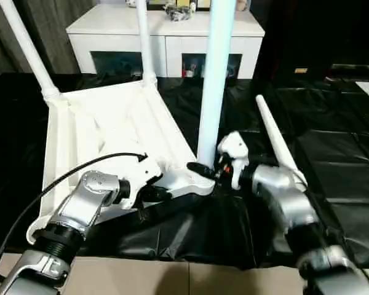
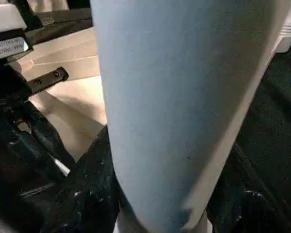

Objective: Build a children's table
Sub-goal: Rotate leg to tighten

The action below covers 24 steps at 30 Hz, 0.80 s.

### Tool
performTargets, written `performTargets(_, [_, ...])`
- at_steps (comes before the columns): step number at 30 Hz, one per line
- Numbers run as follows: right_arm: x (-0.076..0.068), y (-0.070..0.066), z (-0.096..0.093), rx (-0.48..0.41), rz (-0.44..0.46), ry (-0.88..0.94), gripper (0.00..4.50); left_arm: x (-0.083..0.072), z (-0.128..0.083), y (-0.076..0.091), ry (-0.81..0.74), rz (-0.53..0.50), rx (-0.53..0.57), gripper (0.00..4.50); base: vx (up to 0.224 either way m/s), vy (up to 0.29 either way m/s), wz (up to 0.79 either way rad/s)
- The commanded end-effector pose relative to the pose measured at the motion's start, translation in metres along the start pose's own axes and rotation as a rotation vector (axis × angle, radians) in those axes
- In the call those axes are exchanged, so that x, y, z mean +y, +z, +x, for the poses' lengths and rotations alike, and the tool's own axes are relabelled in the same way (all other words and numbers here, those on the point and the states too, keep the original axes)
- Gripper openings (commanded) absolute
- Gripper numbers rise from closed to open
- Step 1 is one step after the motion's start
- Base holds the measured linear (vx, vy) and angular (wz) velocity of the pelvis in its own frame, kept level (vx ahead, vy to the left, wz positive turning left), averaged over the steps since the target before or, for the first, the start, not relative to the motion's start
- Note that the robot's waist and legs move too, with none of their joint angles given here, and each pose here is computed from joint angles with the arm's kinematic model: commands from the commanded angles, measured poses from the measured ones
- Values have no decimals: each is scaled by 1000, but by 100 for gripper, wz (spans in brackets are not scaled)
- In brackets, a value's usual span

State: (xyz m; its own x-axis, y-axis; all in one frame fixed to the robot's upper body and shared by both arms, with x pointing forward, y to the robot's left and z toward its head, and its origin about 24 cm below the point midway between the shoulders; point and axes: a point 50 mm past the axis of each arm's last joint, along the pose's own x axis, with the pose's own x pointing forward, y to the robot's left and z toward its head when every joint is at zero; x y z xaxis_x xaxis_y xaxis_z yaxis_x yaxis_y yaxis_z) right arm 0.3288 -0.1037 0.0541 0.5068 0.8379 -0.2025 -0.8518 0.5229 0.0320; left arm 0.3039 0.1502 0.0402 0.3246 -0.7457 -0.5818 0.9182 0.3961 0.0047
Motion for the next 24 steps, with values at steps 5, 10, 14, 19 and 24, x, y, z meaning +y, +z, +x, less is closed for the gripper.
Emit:
performTargets(5, [4,-52,-11,215,174,7,186,1,2,-2,20,-1,13,0,0,0,0])
performTargets(10, [7,-58,-10,249,191,17,186,3,0,-2,15,-1,15,0,0,0,0])
performTargets(14, [6,-62,-8,264,194,-32,186,3,-1,-3,3,-5,22,0,0,0,0])
performTargets(19, [-8,-62,-3,238,234,-279,186,6,2,-10,64,-34,68,0,0,0,0])
performTargets(24, [-15,-57,9,221,272,-509,186,10,30,1,238,-142,68,0,0,0,0])
